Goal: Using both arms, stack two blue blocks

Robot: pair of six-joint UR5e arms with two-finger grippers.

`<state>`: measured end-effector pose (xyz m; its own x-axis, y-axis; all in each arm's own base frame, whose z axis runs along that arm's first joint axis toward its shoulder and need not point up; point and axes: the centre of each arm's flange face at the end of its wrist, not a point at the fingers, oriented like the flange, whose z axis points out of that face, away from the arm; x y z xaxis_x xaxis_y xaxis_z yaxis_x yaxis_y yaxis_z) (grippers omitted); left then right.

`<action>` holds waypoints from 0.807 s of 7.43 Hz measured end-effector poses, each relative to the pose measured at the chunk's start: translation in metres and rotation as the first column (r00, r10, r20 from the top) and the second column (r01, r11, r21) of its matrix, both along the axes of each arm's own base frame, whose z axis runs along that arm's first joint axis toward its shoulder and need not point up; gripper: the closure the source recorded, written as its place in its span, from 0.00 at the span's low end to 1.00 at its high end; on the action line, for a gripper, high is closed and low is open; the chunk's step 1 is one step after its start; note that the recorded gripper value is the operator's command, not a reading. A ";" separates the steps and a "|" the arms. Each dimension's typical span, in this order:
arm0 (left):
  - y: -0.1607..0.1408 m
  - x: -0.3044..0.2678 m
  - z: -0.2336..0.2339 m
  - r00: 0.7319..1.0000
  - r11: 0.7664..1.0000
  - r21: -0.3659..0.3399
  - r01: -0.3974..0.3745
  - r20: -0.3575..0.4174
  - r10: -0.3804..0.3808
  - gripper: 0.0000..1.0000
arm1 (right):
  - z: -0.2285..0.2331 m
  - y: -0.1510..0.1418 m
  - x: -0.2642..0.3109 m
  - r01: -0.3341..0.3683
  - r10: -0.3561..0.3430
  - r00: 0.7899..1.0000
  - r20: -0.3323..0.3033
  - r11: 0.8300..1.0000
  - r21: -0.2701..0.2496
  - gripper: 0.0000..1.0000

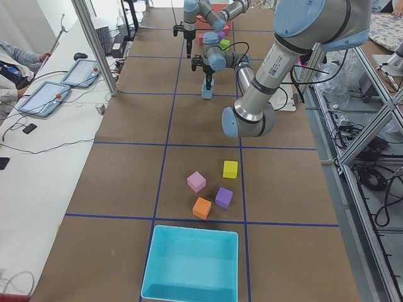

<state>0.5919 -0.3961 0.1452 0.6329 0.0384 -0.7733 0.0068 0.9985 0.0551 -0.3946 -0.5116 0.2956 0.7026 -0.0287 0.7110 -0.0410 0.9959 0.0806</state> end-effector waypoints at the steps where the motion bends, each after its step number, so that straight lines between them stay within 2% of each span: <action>1: 0.000 0.001 -0.003 1.000 1.000 0.001 0.001 -0.005 -0.001 0.56 | 0.000 0.000 0.000 0.000 0.000 1.000 -0.001 1.000 0.000 0.00; 6: -0.005 -0.003 -0.006 1.000 1.000 0.004 0.008 -0.008 -0.008 0.56 | 0.001 0.001 -0.003 0.002 -0.002 1.000 -0.005 1.000 0.001 0.00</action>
<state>0.5888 -0.4011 0.1388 0.6266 0.0364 -0.7785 0.0157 0.9981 0.0593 -0.3975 -0.5104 0.2971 0.7061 -0.0307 0.7075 -0.0387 0.9959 0.0818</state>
